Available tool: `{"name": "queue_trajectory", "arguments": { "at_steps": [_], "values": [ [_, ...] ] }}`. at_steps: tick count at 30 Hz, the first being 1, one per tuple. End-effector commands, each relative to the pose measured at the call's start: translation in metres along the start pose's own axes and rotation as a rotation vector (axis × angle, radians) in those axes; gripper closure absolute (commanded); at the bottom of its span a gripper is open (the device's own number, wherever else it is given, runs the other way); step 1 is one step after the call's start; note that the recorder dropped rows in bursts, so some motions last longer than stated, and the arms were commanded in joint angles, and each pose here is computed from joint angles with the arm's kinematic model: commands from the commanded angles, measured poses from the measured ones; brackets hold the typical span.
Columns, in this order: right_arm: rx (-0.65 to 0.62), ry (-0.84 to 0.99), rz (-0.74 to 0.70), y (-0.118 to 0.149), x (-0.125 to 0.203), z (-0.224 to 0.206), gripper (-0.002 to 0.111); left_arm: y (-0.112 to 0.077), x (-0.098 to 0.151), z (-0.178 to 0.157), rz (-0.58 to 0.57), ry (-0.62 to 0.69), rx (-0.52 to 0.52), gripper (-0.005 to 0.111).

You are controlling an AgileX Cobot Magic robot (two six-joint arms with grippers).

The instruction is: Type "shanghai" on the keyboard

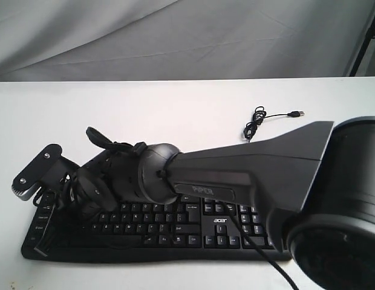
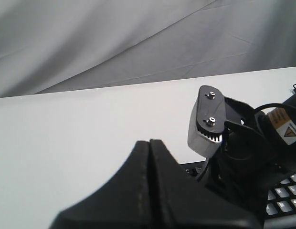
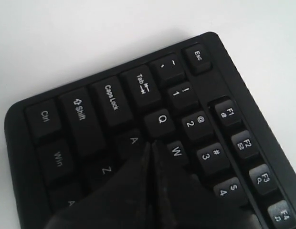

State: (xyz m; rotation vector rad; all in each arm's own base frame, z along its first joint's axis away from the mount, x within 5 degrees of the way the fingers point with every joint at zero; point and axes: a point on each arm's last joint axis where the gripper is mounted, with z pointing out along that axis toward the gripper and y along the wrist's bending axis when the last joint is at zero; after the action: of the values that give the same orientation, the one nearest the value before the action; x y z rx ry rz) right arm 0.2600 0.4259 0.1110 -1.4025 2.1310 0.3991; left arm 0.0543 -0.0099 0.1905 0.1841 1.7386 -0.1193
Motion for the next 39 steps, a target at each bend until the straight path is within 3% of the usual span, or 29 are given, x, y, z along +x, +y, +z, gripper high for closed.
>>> {"name": "queue_trajectory", "arguments": {
  "at_steps": [1,8,13,18,39],
  "values": [
    [-0.002,0.017,-0.013,-0.001,-0.001,-0.005,0.108,0.0,0.001,0.0,-0.001,-0.004,0.004,0.107],
    [0.03,-0.016,-0.05,-0.004,-0.015,-0.043,0.108,0.0,0.001,0.0,-0.001,-0.004,0.004,0.107],
    [0.059,-0.036,-0.002,-0.012,0.027,-0.061,0.108,0.0,0.001,0.0,-0.001,-0.004,0.004,0.107],
    [0.069,-0.016,0.06,-0.023,0.047,-0.056,0.108,0.0,0.001,0.0,-0.001,-0.004,0.004,0.107],
    [0.055,0.037,0.083,-0.021,0.058,-0.043,0.108,0.0,0.001,0.0,-0.001,-0.004,0.004,0.107]
  ]
}}
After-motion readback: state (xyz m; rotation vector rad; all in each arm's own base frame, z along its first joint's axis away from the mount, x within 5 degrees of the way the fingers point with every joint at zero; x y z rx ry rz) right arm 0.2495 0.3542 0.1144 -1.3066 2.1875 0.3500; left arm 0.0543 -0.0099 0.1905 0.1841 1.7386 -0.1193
